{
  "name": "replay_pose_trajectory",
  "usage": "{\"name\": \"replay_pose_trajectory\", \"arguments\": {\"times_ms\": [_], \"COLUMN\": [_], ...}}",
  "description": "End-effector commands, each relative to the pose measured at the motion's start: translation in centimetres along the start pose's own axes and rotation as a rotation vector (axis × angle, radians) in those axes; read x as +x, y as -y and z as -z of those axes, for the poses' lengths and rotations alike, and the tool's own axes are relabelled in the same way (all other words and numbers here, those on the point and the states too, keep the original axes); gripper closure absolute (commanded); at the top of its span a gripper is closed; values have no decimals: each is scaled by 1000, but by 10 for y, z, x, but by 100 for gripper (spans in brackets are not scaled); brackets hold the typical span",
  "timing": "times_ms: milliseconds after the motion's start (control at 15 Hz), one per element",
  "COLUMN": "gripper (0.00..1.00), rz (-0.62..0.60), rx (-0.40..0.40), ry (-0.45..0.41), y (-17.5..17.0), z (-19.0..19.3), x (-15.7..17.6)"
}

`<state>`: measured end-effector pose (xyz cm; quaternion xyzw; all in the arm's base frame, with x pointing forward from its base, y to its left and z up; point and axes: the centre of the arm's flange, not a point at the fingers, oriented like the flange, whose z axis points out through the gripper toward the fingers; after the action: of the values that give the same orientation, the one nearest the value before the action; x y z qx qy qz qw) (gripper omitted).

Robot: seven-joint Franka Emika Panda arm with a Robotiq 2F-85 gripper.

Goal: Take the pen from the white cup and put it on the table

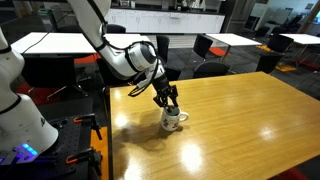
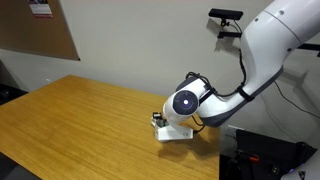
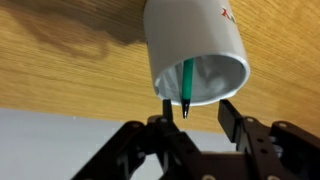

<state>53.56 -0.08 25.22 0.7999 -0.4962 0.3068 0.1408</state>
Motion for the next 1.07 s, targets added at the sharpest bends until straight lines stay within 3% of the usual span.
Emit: {"name": "replay_pose_trajectory", "arguments": {"times_ms": [0,467,1000], "gripper": [47,44,50], "rz": [-27,-8,-22], "rx": [-2,-1,-5], "ry": [0,22,44], "y": [4,6,12], "z": [-6,-16,-17], "x": [0,-8,-6]}}
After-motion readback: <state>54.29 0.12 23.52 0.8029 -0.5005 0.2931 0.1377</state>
